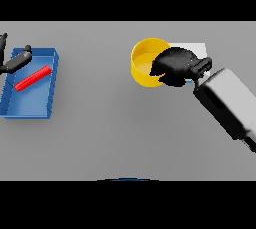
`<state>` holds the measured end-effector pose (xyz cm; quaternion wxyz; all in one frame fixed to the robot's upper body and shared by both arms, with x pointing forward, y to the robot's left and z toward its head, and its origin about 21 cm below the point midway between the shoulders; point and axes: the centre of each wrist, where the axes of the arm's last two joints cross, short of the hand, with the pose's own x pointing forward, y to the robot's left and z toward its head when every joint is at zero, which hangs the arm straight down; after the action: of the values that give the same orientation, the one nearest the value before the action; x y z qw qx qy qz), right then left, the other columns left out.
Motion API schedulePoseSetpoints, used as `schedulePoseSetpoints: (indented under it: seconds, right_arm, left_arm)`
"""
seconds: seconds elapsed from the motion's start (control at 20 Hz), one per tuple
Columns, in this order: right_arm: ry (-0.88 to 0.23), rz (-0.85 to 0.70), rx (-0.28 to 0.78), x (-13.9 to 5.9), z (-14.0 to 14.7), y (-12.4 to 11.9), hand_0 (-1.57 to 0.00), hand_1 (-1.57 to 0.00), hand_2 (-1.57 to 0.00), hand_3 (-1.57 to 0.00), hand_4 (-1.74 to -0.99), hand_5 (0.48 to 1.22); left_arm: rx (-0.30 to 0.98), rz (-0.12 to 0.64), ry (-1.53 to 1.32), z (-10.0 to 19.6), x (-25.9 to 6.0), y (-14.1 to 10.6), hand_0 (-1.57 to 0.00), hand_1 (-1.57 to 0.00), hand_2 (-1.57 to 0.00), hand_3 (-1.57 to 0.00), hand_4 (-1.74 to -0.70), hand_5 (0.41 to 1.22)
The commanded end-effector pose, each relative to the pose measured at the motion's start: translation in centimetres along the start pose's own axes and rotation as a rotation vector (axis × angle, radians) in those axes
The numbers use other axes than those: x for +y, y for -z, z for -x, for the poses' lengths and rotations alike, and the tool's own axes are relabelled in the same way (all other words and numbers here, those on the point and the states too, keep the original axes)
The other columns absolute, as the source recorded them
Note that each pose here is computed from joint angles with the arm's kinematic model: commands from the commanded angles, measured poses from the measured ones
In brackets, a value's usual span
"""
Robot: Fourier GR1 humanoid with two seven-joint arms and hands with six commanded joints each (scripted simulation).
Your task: Pick up the red beaker and tilt it to pour out 1 green nut into yellow bowl. Pick up the yellow bowl and place it on the metallic measuring scale.
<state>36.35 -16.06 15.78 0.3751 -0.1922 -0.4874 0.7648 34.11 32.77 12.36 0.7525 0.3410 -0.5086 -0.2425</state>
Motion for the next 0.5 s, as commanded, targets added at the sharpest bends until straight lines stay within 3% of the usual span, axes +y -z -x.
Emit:
schedulePoseSetpoints:
  seconds: [0.0,0.2,0.45]
  right_arm:
    - [0.007,0.013,0.016,-0.4,0.7,-0.2,-1.57,-1.57,-1.57,-1.33,-1.720,1.221]
    - [0.022,0.056,0.104,-1.0,4.0,-1.0,-1.57,-1.57,-1.57,-1.24,-1.720,1.221]
    - [0.098,0.063,0.221,-0.1,7.7,-1.0,-1.57,-1.57,-1.57,-1.19,-1.720,1.221]
  left_arm:
    - [0.000,0.001,0.001,-0.2,-0.1,-0.1,0.00,0.00,0.00,0.00,-0.81,0.741]
    - [0.018,0.003,0.016,-0.7,-0.1,-0.4,0.00,0.00,0.00,0.00,-0.80,0.735]
    - [0.044,0.008,0.005,-0.7,-0.2,-0.7,0.00,0.00,0.00,0.00,-0.83,0.765]
